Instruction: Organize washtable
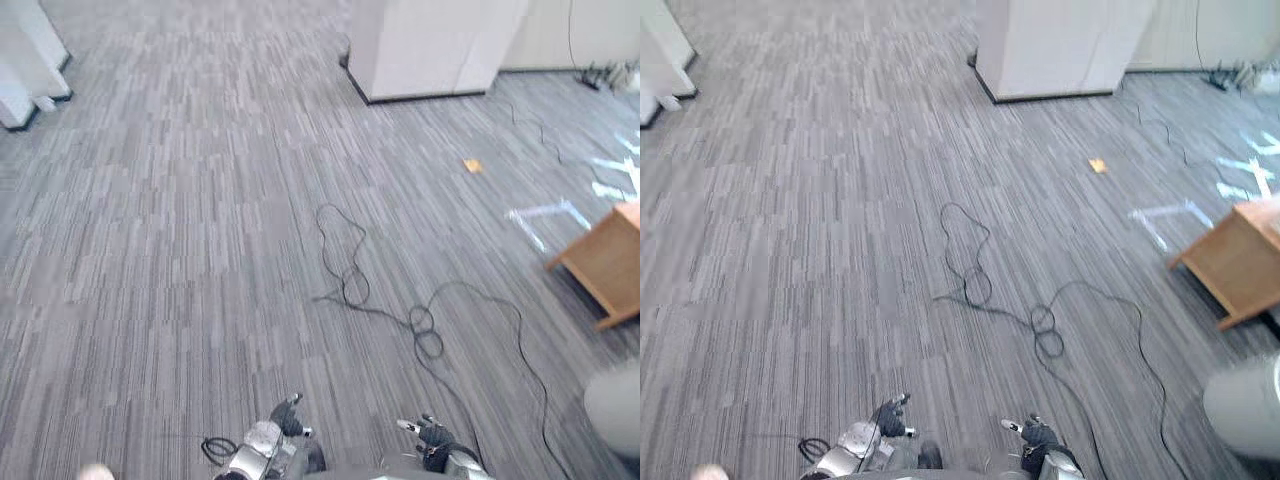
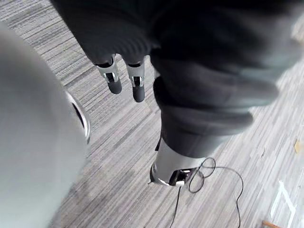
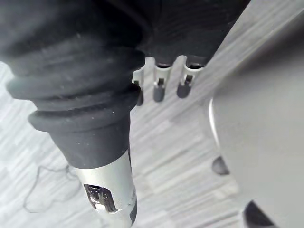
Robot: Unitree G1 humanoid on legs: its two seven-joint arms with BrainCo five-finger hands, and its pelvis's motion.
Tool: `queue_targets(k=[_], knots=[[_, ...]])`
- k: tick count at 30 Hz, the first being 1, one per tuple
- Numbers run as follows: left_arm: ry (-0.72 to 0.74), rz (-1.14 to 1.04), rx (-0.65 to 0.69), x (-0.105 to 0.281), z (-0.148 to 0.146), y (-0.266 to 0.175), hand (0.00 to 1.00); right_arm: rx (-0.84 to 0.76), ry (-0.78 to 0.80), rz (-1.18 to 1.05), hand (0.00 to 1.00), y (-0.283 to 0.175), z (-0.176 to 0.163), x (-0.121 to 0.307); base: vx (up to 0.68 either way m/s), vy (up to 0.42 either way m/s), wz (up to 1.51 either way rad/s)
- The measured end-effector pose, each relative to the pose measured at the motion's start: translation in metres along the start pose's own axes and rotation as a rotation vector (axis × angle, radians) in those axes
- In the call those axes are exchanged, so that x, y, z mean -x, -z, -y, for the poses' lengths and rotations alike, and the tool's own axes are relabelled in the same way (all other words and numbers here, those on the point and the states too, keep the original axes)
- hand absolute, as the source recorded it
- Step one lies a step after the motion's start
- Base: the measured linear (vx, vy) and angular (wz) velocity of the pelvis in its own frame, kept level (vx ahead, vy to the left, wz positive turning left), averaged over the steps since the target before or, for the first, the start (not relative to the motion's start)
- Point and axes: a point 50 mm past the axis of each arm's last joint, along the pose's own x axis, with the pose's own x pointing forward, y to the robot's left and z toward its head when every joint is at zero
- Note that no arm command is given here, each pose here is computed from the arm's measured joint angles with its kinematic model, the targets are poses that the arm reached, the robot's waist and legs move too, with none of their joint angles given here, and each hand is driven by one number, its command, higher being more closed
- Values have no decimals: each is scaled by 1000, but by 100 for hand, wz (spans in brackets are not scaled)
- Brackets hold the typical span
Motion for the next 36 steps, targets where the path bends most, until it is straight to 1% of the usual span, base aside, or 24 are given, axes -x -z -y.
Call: queue_targets(k=[2,5,8,9,10,11,12,14,17,19,22,23,26,30,31,36], knots=[[12,24,39,2,4,-4,0,-16,15,15,0,2,6,3,495,20,125],[39,99,93,2,10,-22,0,-117,66,28,0,4,22,6,509,-92,165],[43,143,112,5,6,-29,0,-148,79,29,0,4,25,6,558,-234,135],[36,142,116,5,4,-28,0,-161,79,24,0,5,24,6,636,-377,133],[25,116,140,8,3,-17,0,-173,83,17,0,6,25,6,787,-457,112],[0,84,195,11,-2,-4,0,-184,94,10,0,9,28,7,681,-399,94],[-13,74,246,12,-1,-1,0,-189,97,11,0,8,29,7,646,-402,45],[-171,3,563,16,-10,22,0,-151,121,42,0,-7,37,5,716,-411,-38],[-286,-78,711,20,-20,44,0,-153,132,26,0,-5,34,4,459,-206,-48],[-316,-77,740,22,-25,47,0,-162,123,26,0,-4,30,4,427,-153,-36],[-334,-78,787,22,-23,48,0,-150,111,34,0,-6,27,3,296,32,-70],[-360,-95,809,23,-25,53,0,-140,115,37,0,-6,27,3,215,105,-22],[-397,-147,831,27,-29,69,0,-140,145,-29,0,20,36,11,174,98,-5],[-426,-178,842,32,-33,80,0,-170,153,-52,0,29,35,12,67,82,-39],[-429,-223,847,34,-32,90,0,-188,153,-109,0,41,33,13,0,17,-10],[-429,-223,847,34,-32,90,0,-188,153,-108,0,41,33,13,0,0,0]])
